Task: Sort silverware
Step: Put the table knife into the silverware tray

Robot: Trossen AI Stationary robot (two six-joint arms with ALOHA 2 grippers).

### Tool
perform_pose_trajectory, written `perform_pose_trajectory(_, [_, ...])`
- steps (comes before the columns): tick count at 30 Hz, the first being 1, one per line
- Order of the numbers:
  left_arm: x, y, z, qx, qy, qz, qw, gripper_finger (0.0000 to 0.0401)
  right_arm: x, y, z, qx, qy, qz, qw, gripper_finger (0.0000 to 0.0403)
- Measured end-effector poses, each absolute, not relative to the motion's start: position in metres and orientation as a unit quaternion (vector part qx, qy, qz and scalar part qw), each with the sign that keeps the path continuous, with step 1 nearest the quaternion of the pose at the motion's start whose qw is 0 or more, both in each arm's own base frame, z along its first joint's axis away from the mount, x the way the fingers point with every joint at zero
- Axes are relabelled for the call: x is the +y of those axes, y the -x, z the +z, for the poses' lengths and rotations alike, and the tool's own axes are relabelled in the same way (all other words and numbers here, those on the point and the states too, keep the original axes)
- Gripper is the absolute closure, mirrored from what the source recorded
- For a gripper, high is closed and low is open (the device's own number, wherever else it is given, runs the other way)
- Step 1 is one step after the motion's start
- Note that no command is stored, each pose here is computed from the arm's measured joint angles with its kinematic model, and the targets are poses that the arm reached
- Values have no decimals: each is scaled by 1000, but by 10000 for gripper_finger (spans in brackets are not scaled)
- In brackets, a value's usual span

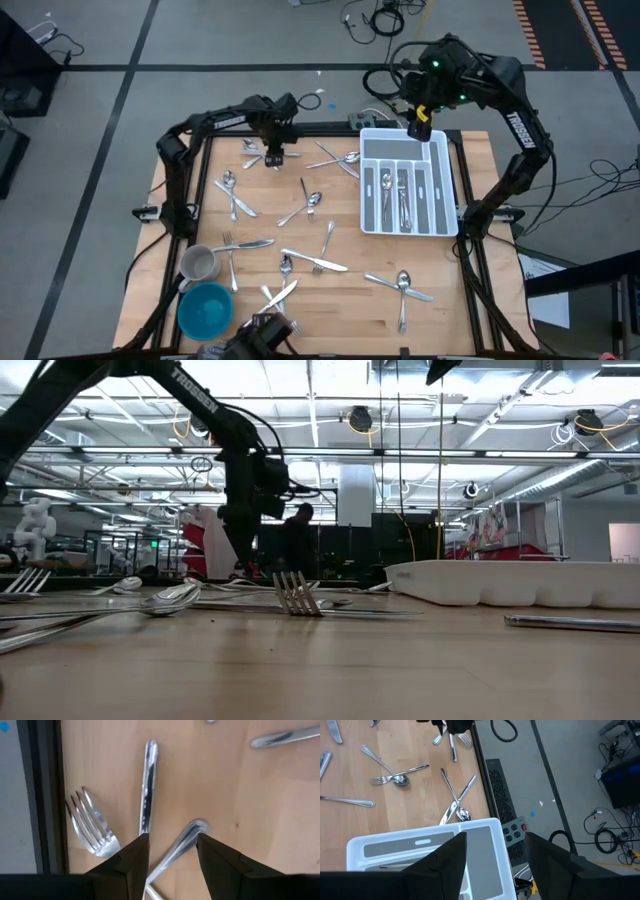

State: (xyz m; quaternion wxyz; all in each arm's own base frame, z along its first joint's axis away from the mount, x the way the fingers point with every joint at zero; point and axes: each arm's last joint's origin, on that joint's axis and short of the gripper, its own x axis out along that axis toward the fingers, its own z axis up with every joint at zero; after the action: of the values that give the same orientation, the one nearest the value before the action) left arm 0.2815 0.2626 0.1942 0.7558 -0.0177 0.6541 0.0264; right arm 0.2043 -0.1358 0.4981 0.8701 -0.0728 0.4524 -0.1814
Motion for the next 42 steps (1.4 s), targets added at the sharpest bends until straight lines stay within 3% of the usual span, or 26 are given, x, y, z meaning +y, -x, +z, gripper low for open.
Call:
perform_pose_trajectory(29, [297, -268, 139, 699, 33, 35, 714, 232, -136, -205, 498, 447, 50, -190, 873, 209])
perform_pose_trajectory(33, [298, -267, 137, 701, 34, 35, 712, 262, -135, -205, 498, 446, 49, -189, 873, 209])
perform_pose_trajectory(38, [297, -269, 136, 701, 31, 36, 711, 361, -135, -205, 498, 446, 48, -190, 873, 209])
perform_pose_trajectory(42, [297, -268, 135, 703, 41, 44, 709, 370, -136, -205, 498, 444, 38, -195, 874, 209])
